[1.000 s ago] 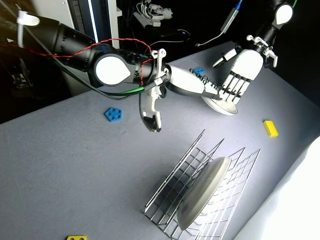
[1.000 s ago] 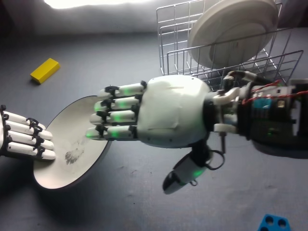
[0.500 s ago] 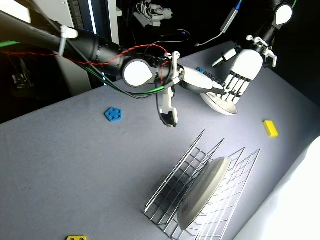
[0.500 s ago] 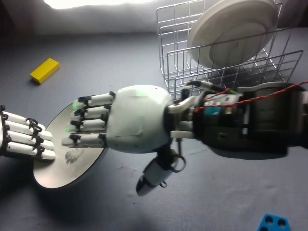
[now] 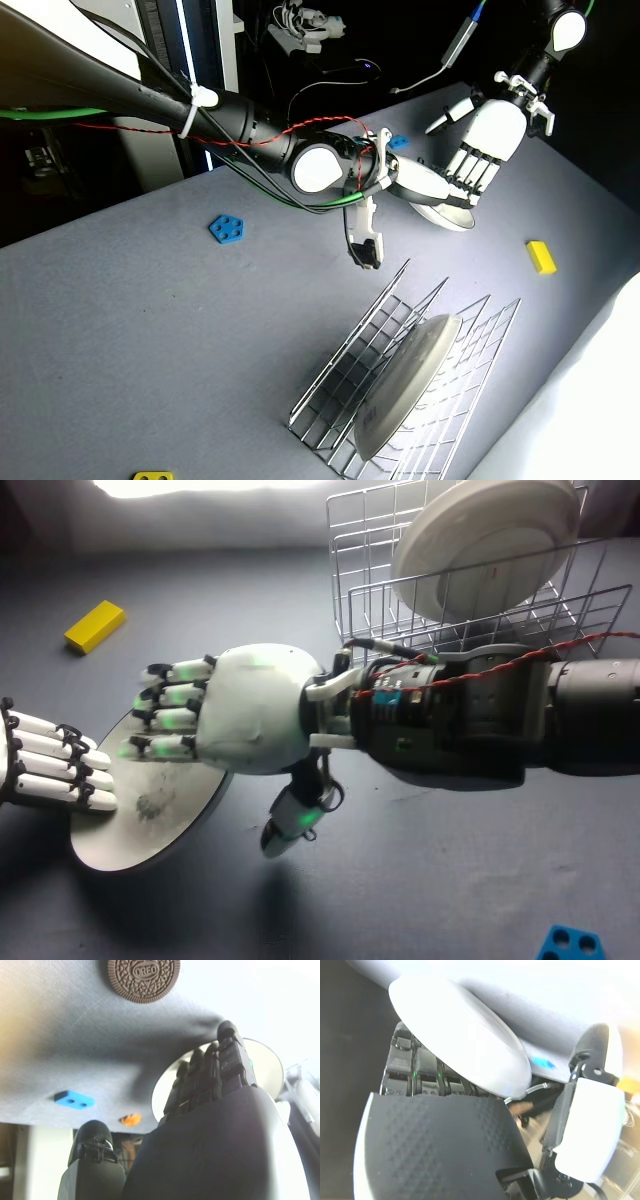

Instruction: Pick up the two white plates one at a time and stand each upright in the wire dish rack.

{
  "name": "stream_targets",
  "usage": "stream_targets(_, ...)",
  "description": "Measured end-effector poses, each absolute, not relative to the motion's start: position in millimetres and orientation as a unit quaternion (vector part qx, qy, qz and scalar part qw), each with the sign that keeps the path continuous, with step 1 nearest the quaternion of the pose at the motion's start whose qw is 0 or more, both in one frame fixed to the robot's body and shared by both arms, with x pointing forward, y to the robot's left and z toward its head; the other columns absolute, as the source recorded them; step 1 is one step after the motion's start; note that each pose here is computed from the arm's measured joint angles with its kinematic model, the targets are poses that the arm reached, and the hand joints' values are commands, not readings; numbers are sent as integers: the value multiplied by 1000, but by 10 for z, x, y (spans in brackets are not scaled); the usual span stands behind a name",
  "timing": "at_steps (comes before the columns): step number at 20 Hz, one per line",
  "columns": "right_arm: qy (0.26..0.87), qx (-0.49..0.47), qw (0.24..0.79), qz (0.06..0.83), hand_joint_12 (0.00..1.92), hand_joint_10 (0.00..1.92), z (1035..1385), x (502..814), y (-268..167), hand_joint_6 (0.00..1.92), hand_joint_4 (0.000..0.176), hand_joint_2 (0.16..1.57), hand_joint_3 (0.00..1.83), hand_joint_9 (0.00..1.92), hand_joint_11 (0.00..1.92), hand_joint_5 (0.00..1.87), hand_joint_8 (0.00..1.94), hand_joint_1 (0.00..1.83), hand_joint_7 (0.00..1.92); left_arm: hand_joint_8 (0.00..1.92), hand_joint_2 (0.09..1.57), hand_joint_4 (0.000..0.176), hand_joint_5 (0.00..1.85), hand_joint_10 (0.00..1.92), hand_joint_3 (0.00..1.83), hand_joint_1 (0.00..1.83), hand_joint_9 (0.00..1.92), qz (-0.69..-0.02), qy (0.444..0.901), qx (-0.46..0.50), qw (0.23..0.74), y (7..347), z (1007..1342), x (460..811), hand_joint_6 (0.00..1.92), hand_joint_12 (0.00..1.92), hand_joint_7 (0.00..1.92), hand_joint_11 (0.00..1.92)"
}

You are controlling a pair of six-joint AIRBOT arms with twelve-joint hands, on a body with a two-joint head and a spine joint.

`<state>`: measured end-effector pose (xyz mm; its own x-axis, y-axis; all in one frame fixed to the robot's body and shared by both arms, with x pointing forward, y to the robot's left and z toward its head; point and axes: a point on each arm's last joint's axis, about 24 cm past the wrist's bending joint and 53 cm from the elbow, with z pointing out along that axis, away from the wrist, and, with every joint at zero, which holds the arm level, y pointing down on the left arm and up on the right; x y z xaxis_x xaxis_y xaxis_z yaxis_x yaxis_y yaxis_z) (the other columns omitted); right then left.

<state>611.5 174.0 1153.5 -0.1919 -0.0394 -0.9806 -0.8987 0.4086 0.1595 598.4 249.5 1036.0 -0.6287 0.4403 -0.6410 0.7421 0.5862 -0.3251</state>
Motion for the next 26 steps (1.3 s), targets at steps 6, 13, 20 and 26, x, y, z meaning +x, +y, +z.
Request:
stream_targets(6, 641, -365, 532, 415, 0, 0, 11631, 6077, 1861, 0, 0, 821, 5, 0, 0, 0, 0, 621, 0, 0, 1086, 0, 0, 0, 0, 0, 0, -296, 851, 349, 257, 2475, 10365, 5991, 0, 0, 0, 0)
stream_targets(13, 638, -368, 540, 407, 7, 0, 11669, 6150, 1882, 32, 0, 815, 2, 0, 15, 95, 5, 792, 15, 1, 1094, 0, 2, 0, 3, 0, 0, -297, 851, 349, 257, 2472, 10369, 5997, 0, 0, 3, 0)
stream_targets(20, 639, -368, 540, 406, 1066, 30, 11666, 6161, 1876, 24, 0, 971, 10, 438, 0, 542, 12, 894, 514, 5, 1098, 0, 14, 0, 3, 0, 0, -296, 851, 349, 257, 2473, 10368, 5997, 4, 0, 19, 0)
stream_targets(26, 632, -368, 544, 411, 1046, 44, 11707, 6147, 1886, 29, 0, 1039, 0, 860, 332, 964, 19, 1100, 932, 2, 1094, 0, 19, 0, 1, 0, 0, -297, 851, 349, 257, 2466, 10366, 5998, 4, 0, 15, 0)
